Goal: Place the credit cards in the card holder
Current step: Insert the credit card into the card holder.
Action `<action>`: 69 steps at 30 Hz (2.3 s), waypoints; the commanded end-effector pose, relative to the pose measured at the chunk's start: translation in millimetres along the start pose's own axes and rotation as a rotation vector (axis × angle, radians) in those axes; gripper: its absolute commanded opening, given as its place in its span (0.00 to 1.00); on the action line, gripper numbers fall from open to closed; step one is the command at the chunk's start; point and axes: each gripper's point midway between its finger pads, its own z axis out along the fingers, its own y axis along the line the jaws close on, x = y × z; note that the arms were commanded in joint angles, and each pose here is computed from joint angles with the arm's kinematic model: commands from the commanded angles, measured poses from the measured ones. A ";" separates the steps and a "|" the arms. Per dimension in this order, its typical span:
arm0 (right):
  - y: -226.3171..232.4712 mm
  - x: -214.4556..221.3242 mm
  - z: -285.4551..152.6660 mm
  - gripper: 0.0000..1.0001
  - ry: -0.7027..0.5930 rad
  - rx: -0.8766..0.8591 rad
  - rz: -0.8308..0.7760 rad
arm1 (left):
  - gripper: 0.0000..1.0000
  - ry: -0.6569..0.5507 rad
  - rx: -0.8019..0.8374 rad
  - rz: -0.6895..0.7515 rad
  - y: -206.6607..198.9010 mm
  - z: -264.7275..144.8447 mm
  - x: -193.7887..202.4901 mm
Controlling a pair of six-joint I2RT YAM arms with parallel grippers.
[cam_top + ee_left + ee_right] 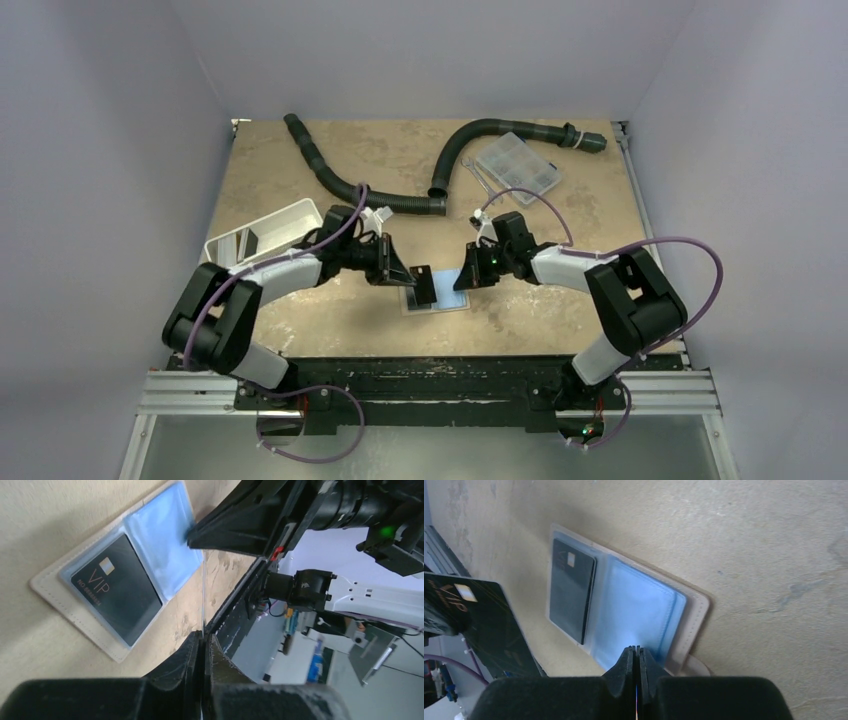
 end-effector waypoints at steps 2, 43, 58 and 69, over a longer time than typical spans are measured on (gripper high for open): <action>-9.7 -14.6 -2.8 0.02 -0.042 -0.003 0.000 | 0.00 0.056 0.161 0.014 -10.7 18.1 7.0; -18.0 -11.3 2.2 0.01 -0.009 -0.004 0.026 | 0.00 0.106 0.027 -0.145 57.2 61.3 -11.4; -17.3 -9.5 3.8 0.00 0.000 -0.014 0.033 | 0.00 0.105 0.025 -0.136 51.8 78.5 -3.2; -17.1 -9.7 3.7 0.00 -0.004 -0.015 0.035 | 0.00 0.123 0.006 -0.047 39.2 95.5 -5.7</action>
